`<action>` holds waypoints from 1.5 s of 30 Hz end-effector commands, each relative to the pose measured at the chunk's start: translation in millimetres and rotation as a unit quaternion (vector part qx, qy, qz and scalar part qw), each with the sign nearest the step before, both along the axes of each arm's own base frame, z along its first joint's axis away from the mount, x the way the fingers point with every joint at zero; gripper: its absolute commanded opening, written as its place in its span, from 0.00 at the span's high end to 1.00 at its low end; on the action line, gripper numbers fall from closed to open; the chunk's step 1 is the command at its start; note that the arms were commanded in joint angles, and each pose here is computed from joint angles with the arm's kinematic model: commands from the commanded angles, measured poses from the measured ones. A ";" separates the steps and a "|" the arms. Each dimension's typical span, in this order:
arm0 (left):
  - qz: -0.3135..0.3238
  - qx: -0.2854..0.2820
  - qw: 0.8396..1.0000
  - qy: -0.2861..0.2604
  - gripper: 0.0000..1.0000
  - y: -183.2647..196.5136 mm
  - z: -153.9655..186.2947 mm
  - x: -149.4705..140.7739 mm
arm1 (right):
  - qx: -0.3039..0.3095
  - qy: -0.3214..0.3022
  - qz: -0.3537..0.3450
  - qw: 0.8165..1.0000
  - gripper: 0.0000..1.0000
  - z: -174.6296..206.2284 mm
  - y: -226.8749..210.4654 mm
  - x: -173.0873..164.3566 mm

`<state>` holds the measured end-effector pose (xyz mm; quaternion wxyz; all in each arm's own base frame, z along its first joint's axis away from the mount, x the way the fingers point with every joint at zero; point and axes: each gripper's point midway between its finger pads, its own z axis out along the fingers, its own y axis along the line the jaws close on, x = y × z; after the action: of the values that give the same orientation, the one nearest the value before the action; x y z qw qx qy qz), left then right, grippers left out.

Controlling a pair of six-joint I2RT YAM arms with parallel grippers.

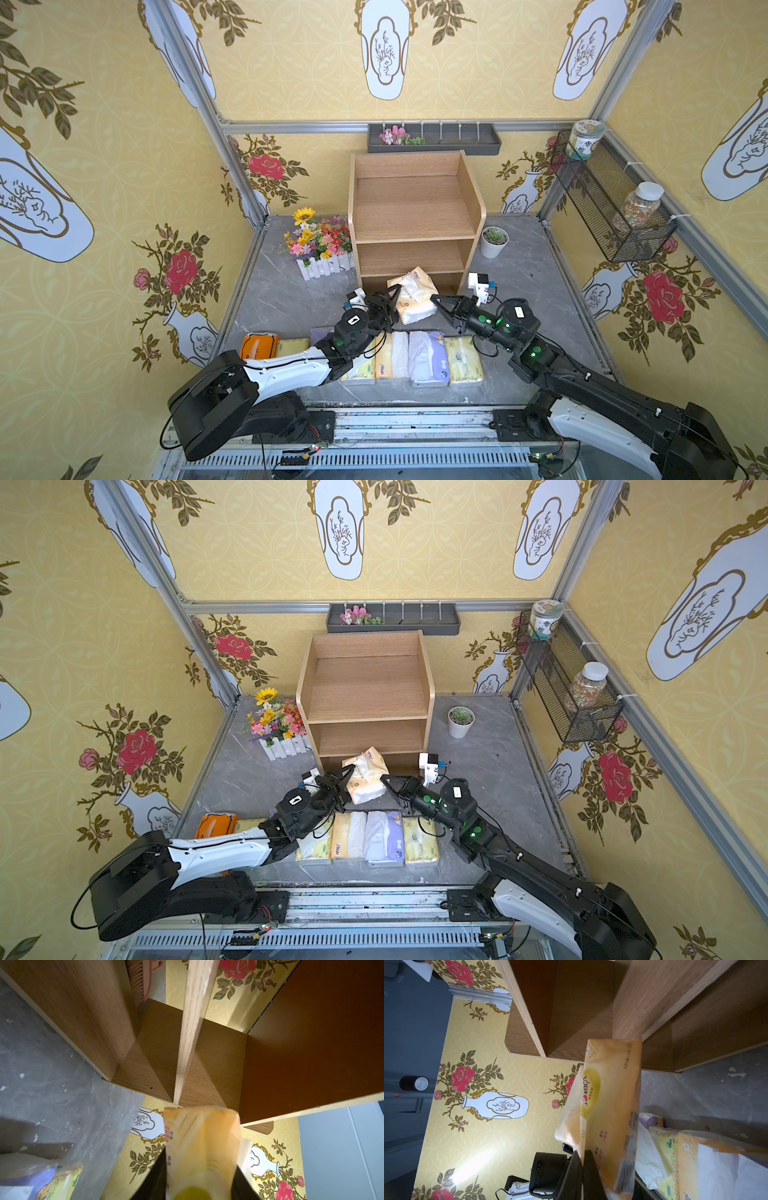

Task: Remove the tissue boxes from the shelf
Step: Pick up a box of tissues from the shelf, then place the box of tissues at the center of the board.

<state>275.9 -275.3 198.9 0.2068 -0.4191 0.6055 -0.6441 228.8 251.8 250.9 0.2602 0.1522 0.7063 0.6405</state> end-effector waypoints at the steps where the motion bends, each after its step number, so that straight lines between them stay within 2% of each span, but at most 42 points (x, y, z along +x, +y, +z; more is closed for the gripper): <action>1: -0.005 -0.002 1.000 -0.021 0.71 -5.5 10.6 1.6 | -0.037 -0.001 -0.007 0.999 1.00 -10.8 -4.3 0.0; 3: -0.009 0.001 1.000 -0.024 0.78 -9.6 12.4 2.3 | -0.049 0.003 -0.010 0.999 1.00 -14.2 -6.9 -0.9; 5: -0.012 0.004 1.000 -0.027 0.82 -13.2 13.0 2.3 | -0.066 0.001 -0.012 0.998 0.92 -15.3 -9.6 -2.2; 7: -0.014 0.010 0.999 -0.032 0.82 -17.1 14.3 2.8 | -0.096 -0.001 -0.016 0.995 0.74 -16.6 -14.3 -3.7; 8: -0.015 0.013 0.999 -0.035 0.82 -19.6 14.9 2.7 | -0.121 -0.005 -0.021 0.992 0.58 -16.9 -18.8 -4.1; 10: -0.018 0.021 0.999 -0.042 0.81 -24.7 16.7 1.9 | -0.187 0.001 -0.042 0.982 0.32 -20.8 -34.5 -4.0; 13: -0.029 0.038 0.998 -0.045 0.81 -36.5 12.6 -0.9 | -0.277 -0.001 -0.088 0.957 0.06 -19.2 -66.5 -4.7; 14: -0.033 0.046 0.997 -0.045 0.81 -41.8 10.4 -2.1 | -0.303 0.001 -0.108 0.947 0.00 -17.6 -79.6 -5.0; 20: -0.081 0.097 0.991 -0.034 0.81 -87.3 -14.0 -15.6 | -0.392 -0.046 -0.204 0.896 0.03 23.5 -139.9 -8.7; 25: -0.140 0.119 0.982 -0.036 0.81 -139.1 -23.1 -22.2 | -0.449 -0.111 -0.234 0.856 0.03 66.9 -169.9 -16.8; 27: -0.156 0.139 0.977 -0.042 0.80 -158.3 -24.6 -25.3 | -0.452 -0.129 -0.242 0.849 0.03 81.8 -177.7 -21.6; 31: -0.187 0.169 0.967 -0.036 0.77 -194.5 -35.8 -35.2 | -0.446 -0.152 -0.262 0.842 0.03 101.3 -189.3 -28.7; 36: -0.215 0.191 0.958 -0.014 0.75 -227.6 -58.1 -51.0 | -0.440 -0.162 -0.274 0.840 0.03 106.4 -196.0 -33.2; 45: -0.240 0.232 0.943 0.011 0.72 -264.6 -101.6 -68.9 | -0.421 -0.162 -0.267 0.851 0.03 101.7 -193.3 -37.7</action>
<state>207.8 -535.9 111.8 0.1269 -0.2123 0.8104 -0.5310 190.6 56.6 349.6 0.5676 0.1018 0.7940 0.1924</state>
